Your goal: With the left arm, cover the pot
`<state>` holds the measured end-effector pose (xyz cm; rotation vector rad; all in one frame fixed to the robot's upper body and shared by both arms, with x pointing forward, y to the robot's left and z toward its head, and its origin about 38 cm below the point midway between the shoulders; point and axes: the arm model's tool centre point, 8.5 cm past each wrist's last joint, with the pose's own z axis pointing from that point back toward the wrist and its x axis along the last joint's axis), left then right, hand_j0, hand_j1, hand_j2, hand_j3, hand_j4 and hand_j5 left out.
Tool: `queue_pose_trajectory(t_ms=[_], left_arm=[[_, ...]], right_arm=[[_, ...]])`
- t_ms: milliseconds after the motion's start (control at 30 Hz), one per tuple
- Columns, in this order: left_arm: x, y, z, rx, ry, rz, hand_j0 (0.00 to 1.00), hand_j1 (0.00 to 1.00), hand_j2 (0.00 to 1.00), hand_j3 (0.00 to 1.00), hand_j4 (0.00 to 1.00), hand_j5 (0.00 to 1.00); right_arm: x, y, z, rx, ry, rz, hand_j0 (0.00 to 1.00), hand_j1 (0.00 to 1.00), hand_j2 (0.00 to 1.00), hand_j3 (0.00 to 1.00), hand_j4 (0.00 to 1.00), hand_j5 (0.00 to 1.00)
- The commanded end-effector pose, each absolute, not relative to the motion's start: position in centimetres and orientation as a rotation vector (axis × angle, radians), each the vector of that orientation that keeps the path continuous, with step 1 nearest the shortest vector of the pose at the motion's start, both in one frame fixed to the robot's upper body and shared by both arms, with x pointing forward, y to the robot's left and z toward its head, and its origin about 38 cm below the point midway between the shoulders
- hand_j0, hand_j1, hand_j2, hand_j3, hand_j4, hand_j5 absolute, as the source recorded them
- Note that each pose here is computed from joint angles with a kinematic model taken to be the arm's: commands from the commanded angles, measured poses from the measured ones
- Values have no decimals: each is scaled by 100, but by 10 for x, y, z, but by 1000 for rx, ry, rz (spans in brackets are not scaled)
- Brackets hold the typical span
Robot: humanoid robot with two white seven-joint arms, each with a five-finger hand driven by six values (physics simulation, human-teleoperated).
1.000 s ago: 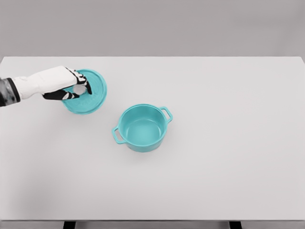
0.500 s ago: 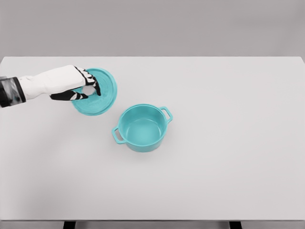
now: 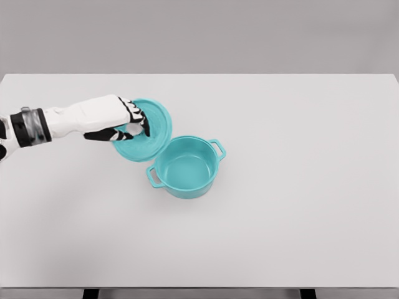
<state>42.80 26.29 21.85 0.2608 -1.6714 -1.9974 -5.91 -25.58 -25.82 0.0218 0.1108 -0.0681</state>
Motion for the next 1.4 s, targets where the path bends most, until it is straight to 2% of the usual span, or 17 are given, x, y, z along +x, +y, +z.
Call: queue_pose_trajectory(t_ms=[0,567,1367], left_arm=[[426,256,215,231,-1679,-1998,54,54,54,54,54,54],[405,227,216,123,-1743,-2049,54,54,54,54,54,54],[402,203,210,60,-1783,-2053,54,54,54,54,54,54]], right_arm=[[-59,-256,-258,22,111,-68,100,100,100,100,100,100],[-59,-256,-258,22,111,-68,100,100,100,100,100,100],[-59,-256,-258,22,111,-68,100,100,100,100,100,100]])
